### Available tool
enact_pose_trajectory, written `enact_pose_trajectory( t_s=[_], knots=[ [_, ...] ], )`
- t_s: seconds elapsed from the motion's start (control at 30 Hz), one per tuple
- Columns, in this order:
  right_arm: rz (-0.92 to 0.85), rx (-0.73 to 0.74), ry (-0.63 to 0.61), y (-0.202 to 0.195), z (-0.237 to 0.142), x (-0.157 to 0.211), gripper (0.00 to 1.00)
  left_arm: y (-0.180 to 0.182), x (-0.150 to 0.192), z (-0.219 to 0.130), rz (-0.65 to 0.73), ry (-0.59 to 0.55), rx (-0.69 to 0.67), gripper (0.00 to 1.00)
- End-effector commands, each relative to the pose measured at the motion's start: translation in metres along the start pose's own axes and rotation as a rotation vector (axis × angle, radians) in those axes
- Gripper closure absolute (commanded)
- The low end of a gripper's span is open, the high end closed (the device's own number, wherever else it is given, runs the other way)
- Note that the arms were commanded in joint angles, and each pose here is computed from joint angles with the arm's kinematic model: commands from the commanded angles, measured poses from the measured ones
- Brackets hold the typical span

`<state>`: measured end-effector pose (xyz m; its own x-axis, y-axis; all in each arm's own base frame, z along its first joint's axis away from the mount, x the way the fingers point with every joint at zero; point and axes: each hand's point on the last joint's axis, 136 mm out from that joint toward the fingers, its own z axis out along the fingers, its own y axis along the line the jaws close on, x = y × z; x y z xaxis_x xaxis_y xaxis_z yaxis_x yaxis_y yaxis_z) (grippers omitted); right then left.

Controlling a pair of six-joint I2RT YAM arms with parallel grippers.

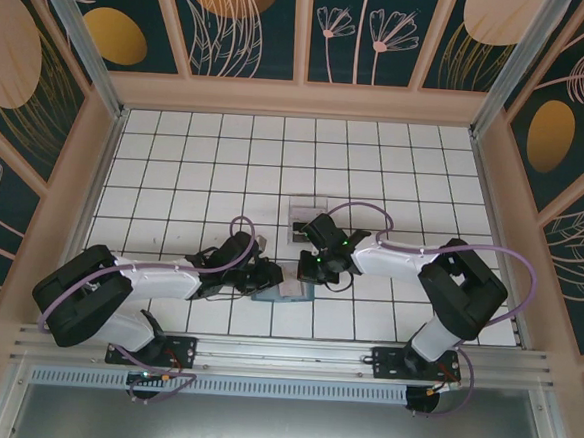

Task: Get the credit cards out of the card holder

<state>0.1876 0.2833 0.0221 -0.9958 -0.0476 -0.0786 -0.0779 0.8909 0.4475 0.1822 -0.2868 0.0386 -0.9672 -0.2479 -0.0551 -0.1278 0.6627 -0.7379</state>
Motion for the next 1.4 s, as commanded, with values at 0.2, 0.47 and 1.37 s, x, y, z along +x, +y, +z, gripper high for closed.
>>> enact_pose_trajectory(
  t_s=[0.2, 0.47, 1.37],
  knots=[
    [-0.001, 0.093, 0.053, -0.018, 0.009, 0.018, 0.99, 0.009, 0.000, 0.000, -0.009, 0.003, -0.029, 0.79],
    [-0.001, 0.095, 0.052, -0.019, 0.008, 0.019, 0.98, 0.013, 0.002, 0.004, -0.013, 0.014, -0.041, 0.78],
    [0.004, 0.110, 0.052, -0.022, 0.010, 0.022, 0.98, 0.012, 0.000, 0.002, -0.007, -0.001, -0.027, 0.88]
  ],
)
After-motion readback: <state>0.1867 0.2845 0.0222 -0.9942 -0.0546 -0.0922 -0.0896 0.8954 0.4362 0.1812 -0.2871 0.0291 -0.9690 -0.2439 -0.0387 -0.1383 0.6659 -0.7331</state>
